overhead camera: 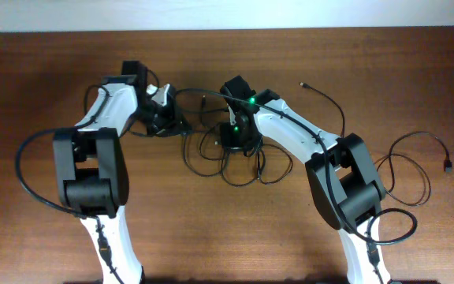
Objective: Untangle cables
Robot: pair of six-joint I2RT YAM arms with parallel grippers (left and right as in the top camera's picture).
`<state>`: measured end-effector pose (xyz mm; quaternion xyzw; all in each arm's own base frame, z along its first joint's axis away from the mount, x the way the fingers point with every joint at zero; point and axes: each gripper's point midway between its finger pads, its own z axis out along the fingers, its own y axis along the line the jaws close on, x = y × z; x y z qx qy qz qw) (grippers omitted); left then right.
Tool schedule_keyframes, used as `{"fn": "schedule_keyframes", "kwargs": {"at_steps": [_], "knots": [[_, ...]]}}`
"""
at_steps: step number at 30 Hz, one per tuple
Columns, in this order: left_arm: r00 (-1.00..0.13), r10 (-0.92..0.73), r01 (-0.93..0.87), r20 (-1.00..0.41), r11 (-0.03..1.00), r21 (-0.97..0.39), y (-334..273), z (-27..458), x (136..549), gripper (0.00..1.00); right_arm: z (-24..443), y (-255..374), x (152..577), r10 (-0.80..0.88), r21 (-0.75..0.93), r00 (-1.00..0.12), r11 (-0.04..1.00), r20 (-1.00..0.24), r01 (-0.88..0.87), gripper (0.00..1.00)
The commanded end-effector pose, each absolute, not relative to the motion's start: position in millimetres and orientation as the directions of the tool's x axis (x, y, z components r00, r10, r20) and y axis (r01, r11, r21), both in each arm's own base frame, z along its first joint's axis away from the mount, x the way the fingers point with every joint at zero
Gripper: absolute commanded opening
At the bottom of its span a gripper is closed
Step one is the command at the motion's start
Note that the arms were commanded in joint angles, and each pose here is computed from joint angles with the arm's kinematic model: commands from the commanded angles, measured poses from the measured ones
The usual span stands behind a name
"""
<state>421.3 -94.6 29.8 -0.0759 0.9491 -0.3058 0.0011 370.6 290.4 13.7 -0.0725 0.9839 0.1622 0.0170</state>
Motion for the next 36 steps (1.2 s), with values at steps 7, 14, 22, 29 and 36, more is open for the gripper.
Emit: {"fn": "schedule_keyframes", "kwargs": {"at_steps": [7, 14, 22, 29, 36], "knots": [[-0.988, -0.156, -0.153, 0.021, 0.915, -0.374, -101, 7, 422, 0.29, 10, 288, 368, -0.131, 0.298, -0.99, 0.944, -0.044, -0.138, 0.14], [-0.985, -0.16, -0.175, 0.071, 0.895, -0.411, -98, 18, 416, 0.42, 10, 288, 369, -0.131, 0.299, -0.99, 0.944, -0.046, -0.139, 0.14], [-0.985, -0.155, -0.174, 0.08, 0.899, -0.402, -99, 17, 413, 0.33, 9, 289, 368, -0.132, 0.302, -0.99, 0.943, -0.044, -0.139, 0.22], [-0.986, -0.147, -0.165, 0.076, 0.9, -0.403, -102, 17, 413, 0.32, 2, 287, 367, -0.132, 0.292, -0.991, 0.947, -0.032, -0.135, 0.1], [-0.987, -0.148, -0.162, 0.065, 0.901, -0.402, -101, 17, 415, 0.14, 77, 309, 367, -0.202, 0.452, -0.969, 0.857, -0.143, -0.246, 0.04]]}}
